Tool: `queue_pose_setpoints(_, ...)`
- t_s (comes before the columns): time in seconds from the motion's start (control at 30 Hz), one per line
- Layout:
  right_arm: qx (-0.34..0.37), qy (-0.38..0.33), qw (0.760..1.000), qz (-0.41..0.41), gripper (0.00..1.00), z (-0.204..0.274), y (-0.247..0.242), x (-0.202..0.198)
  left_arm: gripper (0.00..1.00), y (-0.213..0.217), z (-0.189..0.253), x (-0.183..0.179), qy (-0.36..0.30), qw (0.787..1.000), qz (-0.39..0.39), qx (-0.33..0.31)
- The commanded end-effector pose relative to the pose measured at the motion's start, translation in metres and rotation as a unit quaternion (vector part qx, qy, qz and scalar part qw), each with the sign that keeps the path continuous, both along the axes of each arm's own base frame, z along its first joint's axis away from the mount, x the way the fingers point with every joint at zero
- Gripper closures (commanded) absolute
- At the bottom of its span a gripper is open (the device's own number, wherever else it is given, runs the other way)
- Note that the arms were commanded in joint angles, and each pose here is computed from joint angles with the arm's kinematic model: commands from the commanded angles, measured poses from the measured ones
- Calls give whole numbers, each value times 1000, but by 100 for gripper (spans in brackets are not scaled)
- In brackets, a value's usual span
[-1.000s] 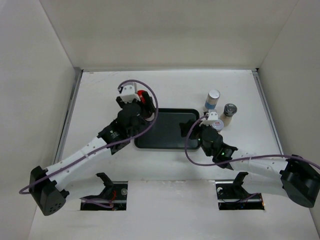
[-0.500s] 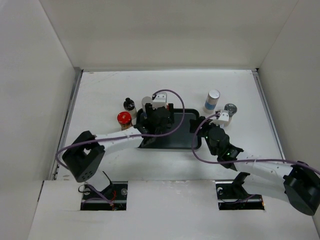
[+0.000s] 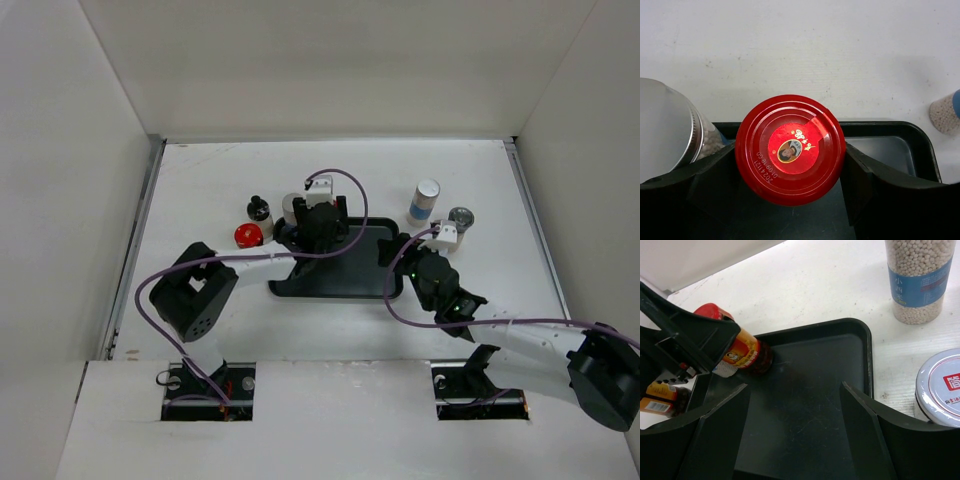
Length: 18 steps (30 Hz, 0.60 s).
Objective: Organize the condiment bottles
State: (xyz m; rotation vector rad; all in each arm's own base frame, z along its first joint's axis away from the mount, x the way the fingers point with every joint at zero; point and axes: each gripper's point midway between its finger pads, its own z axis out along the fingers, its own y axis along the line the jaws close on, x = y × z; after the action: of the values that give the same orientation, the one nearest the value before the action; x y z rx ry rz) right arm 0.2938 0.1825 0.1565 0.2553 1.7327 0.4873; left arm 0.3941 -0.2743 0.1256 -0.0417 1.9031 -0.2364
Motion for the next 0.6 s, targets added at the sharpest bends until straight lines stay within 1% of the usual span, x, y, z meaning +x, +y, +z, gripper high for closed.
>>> queue_pose_setpoints(0.0, 28, -15, 999, 7, 21, 12, 5, 2, 55, -17, 80, 24, -97, 991, 10, -96)
queue_pose_setpoints(0.1, 30, -20, 999, 5, 21, 15, 4, 2, 47, -17, 80, 22, -97, 990, 8, -99)
queue_pose_setpoints(0.2, 32, -18, 999, 6, 21, 14, 4, 1, 31, -20, 87, 16, -99, 990, 0, -103)
queue_pose_setpoints(0.3, 28, -19, 999, 5, 21, 14, 4, 2, 22, -24, 103, 8, -111, 987, -12, -115)
queue_pose_setpoints(0.33, 29, -18, 999, 5, 21, 14, 4, 2, 19, -26, 113, 4, -116, 986, -20, -122)
queue_pose_setpoints(0.47, 27, -17, 999, 6, 21, 13, 5, 2, 16, -32, 155, -14, -145, 977, -53, -148)
queue_pose_setpoints(0.57, 30, -16, 999, 6, 21, 12, 4, 2, 16, -19, 183, -27, -168, 971, -52, -164)
